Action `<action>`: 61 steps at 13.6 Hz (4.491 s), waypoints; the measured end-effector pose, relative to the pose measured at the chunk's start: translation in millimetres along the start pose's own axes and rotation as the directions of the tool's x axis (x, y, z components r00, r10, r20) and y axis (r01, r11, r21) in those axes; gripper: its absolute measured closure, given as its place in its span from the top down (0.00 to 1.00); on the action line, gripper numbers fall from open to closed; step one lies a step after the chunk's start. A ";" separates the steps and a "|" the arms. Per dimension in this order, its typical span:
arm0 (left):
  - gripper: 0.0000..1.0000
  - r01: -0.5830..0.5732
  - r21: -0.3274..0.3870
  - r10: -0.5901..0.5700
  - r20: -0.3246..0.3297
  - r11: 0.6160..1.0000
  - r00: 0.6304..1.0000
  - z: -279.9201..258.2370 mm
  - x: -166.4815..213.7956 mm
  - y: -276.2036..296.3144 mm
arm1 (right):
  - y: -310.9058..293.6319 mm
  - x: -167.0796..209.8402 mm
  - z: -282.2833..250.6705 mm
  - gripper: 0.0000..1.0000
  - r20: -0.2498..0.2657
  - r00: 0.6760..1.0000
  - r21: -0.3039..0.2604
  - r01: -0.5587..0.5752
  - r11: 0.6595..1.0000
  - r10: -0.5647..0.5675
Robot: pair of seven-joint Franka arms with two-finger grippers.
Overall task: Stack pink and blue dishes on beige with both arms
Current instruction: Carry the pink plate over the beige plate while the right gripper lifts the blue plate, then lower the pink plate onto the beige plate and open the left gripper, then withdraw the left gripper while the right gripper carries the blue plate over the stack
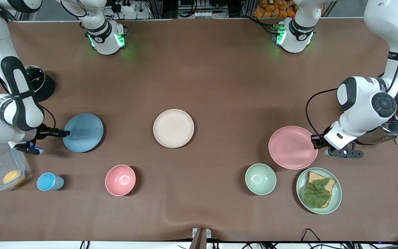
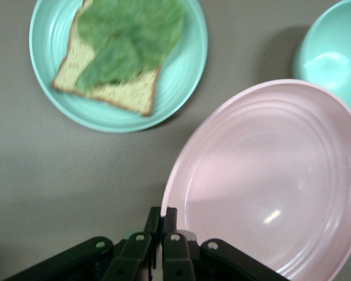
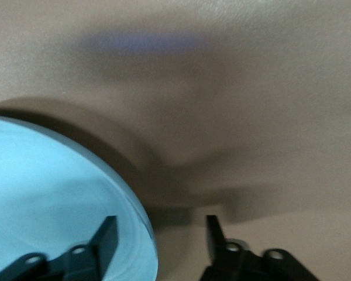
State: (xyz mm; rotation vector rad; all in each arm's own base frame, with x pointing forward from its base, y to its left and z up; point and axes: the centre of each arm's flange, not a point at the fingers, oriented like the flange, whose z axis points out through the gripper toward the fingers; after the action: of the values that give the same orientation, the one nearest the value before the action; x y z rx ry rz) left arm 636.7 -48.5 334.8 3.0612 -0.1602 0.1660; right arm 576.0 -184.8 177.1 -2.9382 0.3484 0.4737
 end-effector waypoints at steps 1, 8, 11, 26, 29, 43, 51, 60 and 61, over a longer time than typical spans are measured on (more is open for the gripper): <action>0.05 -0.007 -0.009 0.007 0.002 1.000 1.000 -19.3 11.7 11.0 | -0.2 -0.2 0.2 0.51 0.002 1.000 0.001 0.000 1.000 0.000; 0.05 0.071 -0.073 -0.063 0.101 0.995 0.993 -50.6 13.7 176.6 | -0.2 -3.9 0.9 0.05 0.029 0.999 0.016 0.034 0.999 -0.035; 0.05 0.108 -0.087 -0.093 0.154 0.990 0.984 -28.8 -8.3 250.4 | 4.1 -4.3 0.2 0.03 0.025 0.998 0.033 0.061 0.998 -0.061; 0.05 0.268 -0.145 -0.240 0.183 0.953 0.953 21.9 -66.2 453.4 | -37.7 -16.9 -83.6 0.03 0.209 0.966 0.174 0.115 0.978 -0.151; 0.05 0.268 -0.167 -0.234 0.198 0.949 0.952 83.6 -103.4 499.5 | -57.0 -21.8 -112.2 0.03 0.187 0.965 0.176 0.152 0.973 -0.184; 0.05 0.299 -0.141 -0.266 0.214 0.944 0.940 142.8 -99.7 481.1 | -116.7 -35.5 -141.5 0.03 0.167 0.949 0.201 0.234 0.951 -0.269; 0.64 0.330 -0.237 -0.310 0.120 0.914 0.943 77.1 -52.0 469.0 | -135.1 -40.1 -140.8 0.03 0.183 0.938 0.202 0.258 0.945 -0.296; 1.00 0.220 -0.054 -0.221 -0.010 0.974 0.975 -238.6 8.4 199.9 | -245.5 -57.3 -128.3 0.03 0.198 0.928 0.131 0.293 0.947 -0.314; 1.00 0.223 -0.024 -0.223 -0.004 0.974 0.975 -254.9 1.2 182.8 | -264.7 -60.3 -125.9 0.03 0.187 0.933 0.113 0.291 0.950 -0.308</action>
State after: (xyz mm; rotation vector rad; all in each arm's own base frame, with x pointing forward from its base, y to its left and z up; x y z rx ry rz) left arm 591.7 -210.4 599.7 3.0247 0.1814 0.1591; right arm 623.1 59.8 342.9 -2.7587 -0.1028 0.6858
